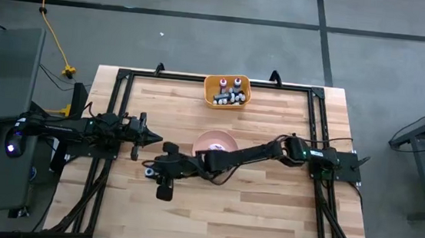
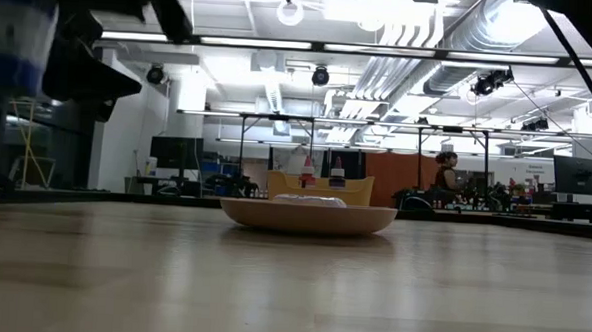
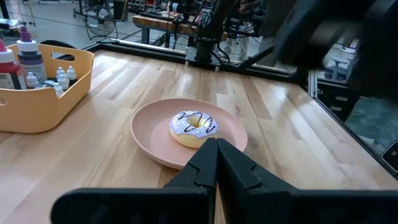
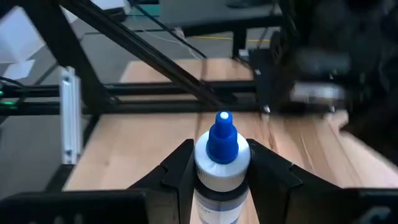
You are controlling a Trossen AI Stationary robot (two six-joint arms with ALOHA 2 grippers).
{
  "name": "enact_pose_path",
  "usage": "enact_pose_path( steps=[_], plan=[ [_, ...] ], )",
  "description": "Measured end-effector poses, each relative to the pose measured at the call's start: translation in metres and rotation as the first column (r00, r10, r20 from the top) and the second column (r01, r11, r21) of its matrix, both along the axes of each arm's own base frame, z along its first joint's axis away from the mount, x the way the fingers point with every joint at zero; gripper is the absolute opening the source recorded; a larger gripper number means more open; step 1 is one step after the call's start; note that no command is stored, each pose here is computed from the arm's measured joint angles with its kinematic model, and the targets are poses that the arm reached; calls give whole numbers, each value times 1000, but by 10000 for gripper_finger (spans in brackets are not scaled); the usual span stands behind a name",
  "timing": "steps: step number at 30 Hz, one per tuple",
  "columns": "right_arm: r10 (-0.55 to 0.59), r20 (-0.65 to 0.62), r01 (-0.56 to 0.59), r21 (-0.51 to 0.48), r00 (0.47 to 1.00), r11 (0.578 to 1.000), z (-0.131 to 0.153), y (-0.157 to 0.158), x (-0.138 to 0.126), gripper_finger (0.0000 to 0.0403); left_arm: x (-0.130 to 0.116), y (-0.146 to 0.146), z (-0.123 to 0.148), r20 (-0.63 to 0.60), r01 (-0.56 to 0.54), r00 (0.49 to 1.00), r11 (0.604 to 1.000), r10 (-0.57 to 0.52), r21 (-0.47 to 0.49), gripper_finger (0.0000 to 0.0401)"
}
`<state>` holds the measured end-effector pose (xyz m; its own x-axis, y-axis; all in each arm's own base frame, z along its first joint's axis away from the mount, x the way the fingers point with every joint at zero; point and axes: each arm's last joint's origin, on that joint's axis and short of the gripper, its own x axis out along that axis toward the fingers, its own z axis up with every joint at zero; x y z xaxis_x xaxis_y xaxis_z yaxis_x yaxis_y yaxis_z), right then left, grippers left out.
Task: Pick & Place food coloring
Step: Put the large blue food coloring bottle into the orange bin
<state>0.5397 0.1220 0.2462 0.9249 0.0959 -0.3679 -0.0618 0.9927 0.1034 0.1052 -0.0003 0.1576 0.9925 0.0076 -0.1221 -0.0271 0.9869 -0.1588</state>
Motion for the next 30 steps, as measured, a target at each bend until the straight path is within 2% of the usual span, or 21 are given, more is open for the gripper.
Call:
enact_pose_path(
  steps=[9, 15, 25, 30],
  plan=[
    [40, 71, -38, -33, 997, 999, 72, -6, -8, 112, 0, 0, 0, 0, 1, 1000, 1000, -1, 0, 1],
    [70, 86, -72, 26, 994, 997, 96, -12, -22, 112, 0, 0, 0, 0, 1, 1000, 1000, -1, 0, 1],
    [171, 137, -174, 13, 976, 985, 122, -25, -33, 112, 0, 0, 0, 0, 2, 1000, 1000, -2, 0, 1],
    [164, 175, -158, -50, 971, 986, 135, -42, -37, 112, 0, 0, 0, 0, 2, 1000, 1000, -2, 0, 1]
  ],
)
